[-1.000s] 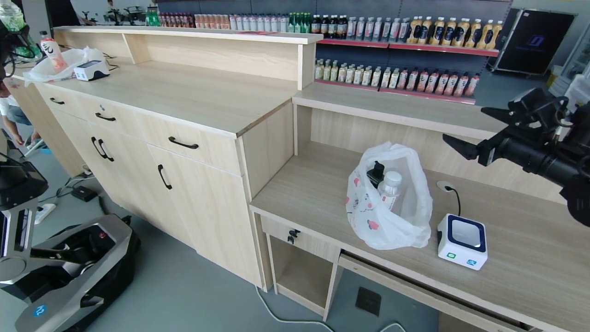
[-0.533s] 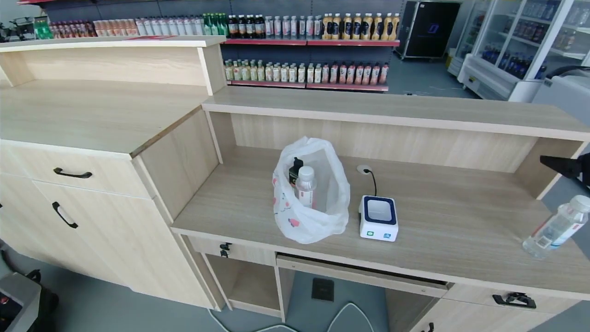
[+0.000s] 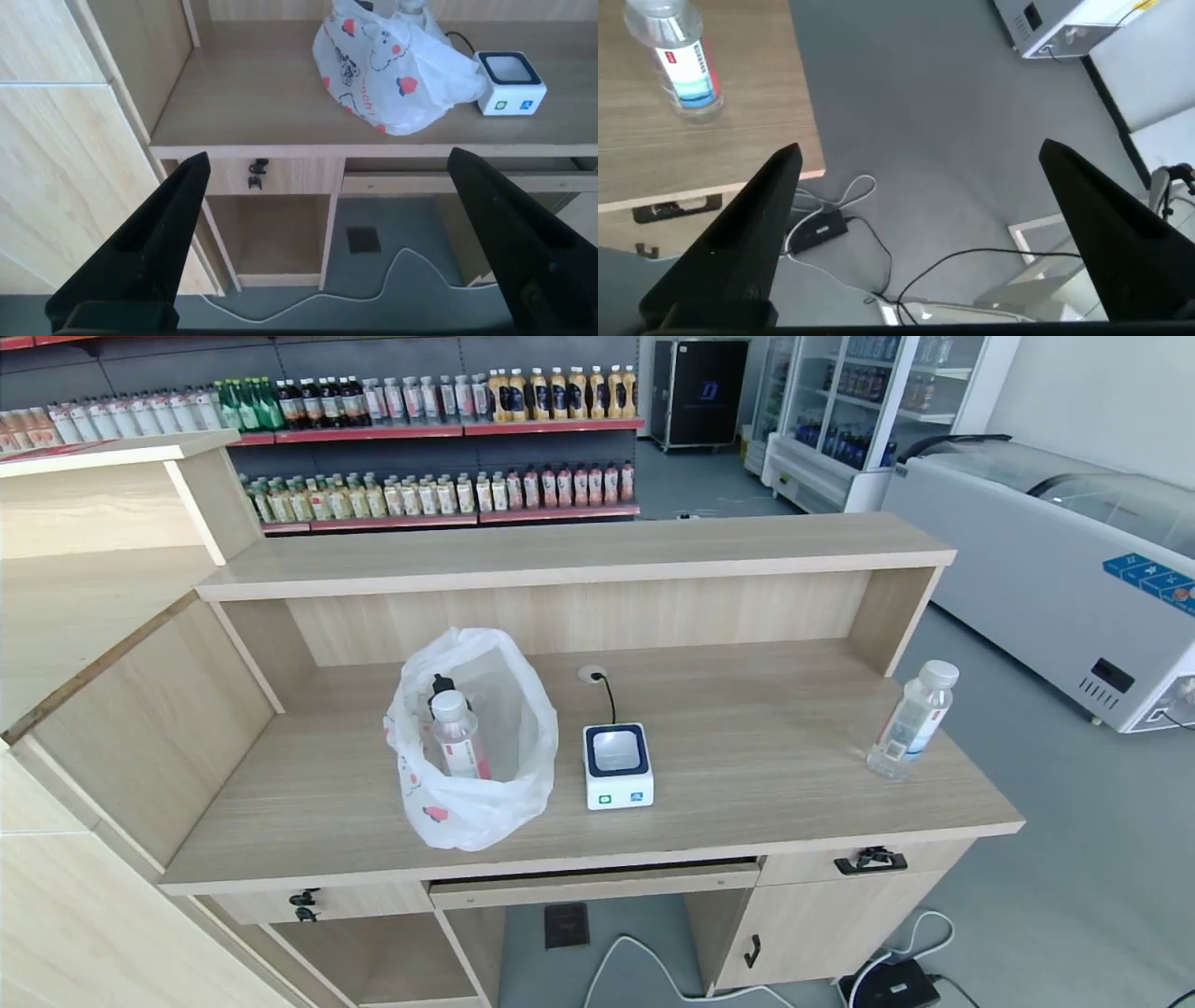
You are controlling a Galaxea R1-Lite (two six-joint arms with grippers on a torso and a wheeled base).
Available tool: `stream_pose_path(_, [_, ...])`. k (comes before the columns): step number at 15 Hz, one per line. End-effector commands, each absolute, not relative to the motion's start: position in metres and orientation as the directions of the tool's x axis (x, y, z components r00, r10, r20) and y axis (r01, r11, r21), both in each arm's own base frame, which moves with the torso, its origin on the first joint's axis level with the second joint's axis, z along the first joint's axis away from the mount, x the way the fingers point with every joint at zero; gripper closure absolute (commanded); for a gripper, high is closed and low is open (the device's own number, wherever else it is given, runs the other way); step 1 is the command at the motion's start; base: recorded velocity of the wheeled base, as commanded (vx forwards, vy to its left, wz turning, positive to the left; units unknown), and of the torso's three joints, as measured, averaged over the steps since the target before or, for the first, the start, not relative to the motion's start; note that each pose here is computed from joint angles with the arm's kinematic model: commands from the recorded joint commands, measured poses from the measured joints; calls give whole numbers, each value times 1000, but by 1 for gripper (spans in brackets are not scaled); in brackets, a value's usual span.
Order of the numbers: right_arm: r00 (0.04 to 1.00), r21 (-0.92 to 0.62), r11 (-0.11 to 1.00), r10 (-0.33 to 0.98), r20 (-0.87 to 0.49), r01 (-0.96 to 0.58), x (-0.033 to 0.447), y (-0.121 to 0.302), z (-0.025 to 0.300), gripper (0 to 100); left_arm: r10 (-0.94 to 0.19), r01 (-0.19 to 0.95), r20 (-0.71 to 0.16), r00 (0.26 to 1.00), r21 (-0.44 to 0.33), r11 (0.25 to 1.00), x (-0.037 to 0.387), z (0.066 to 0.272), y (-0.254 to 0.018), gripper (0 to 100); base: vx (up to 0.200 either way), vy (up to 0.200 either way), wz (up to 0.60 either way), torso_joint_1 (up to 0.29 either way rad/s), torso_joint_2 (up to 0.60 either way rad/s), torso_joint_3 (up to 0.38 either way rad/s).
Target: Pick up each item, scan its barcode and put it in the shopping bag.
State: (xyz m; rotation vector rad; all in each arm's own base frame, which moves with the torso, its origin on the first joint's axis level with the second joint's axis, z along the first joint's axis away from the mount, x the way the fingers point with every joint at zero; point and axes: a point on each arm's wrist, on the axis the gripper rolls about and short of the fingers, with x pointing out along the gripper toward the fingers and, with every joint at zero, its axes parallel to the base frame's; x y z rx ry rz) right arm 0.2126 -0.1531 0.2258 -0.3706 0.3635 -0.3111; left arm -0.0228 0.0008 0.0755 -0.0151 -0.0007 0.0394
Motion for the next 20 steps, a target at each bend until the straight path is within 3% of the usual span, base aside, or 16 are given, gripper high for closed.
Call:
stream_pose_path(1, [885, -360, 915, -313, -346, 183, 235, -182, 196, 0, 41, -41, 0, 999, -15, 999, -23, 75, 1, 0, 0, 0, 0, 0, 0, 0])
stream_pose_path(4, [940, -352, 935, -148, -307, 33, 258, -204, 168, 0, 40, -40, 0, 999, -15, 999, -23, 75, 1, 0, 0, 0, 0, 0, 0, 0])
stream_pose_path(11, [920, -288, 957, -126, -371, 15, 277, -233, 126, 0, 40, -40, 0, 999, -15, 999, -23, 75, 1, 0, 0, 0, 0, 0, 0, 0])
stream_pose_path(20, [958, -223, 963, 86, -275, -151, 348, -212, 110, 0, 40, -40, 0, 999, -15, 999, -23, 75, 1, 0, 0, 0, 0, 0, 0, 0])
